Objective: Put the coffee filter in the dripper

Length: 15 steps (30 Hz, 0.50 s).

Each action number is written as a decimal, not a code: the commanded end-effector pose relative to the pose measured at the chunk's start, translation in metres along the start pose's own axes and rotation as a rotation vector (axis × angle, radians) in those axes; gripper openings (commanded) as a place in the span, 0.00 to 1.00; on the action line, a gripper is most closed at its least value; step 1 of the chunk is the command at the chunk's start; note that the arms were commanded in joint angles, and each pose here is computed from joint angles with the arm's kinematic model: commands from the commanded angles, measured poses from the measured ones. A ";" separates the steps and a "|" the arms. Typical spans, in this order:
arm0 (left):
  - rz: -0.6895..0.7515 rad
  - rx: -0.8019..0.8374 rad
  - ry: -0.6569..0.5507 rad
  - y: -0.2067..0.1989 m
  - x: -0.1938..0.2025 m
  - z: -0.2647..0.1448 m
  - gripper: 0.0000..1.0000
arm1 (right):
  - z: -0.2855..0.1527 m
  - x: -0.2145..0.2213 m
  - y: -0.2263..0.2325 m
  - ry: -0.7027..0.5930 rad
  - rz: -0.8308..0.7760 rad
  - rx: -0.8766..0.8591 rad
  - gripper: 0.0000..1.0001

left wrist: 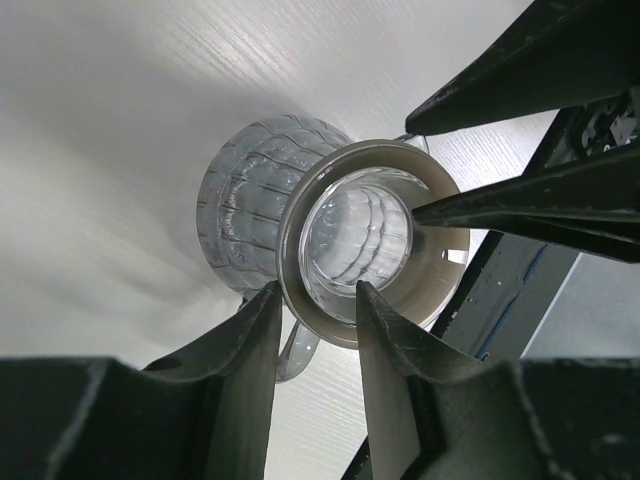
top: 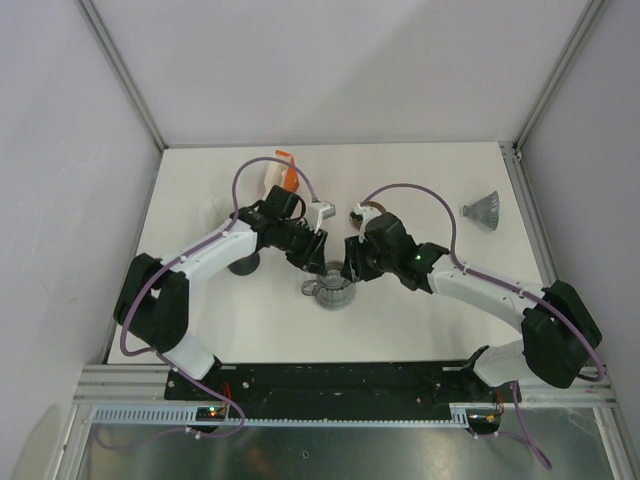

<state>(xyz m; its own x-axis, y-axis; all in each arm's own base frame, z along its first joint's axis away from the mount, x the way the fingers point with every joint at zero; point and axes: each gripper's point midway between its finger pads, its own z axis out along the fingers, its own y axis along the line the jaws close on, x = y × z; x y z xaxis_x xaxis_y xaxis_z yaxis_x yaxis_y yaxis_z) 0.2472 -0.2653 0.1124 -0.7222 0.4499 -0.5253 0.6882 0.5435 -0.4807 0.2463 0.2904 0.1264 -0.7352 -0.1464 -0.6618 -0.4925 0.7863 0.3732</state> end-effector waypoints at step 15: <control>0.028 0.020 0.017 -0.011 0.013 0.008 0.35 | 0.023 0.025 -0.008 -0.027 0.024 -0.016 0.14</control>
<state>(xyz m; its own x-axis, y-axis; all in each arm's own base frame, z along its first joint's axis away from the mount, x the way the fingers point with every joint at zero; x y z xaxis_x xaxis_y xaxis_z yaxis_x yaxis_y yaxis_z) 0.2350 -0.2668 0.1006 -0.7217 0.4735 -0.5050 0.6911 0.5350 -0.4860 0.2507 0.3026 0.1165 -0.7288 -0.0840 -0.6795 -0.4883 0.7596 0.4297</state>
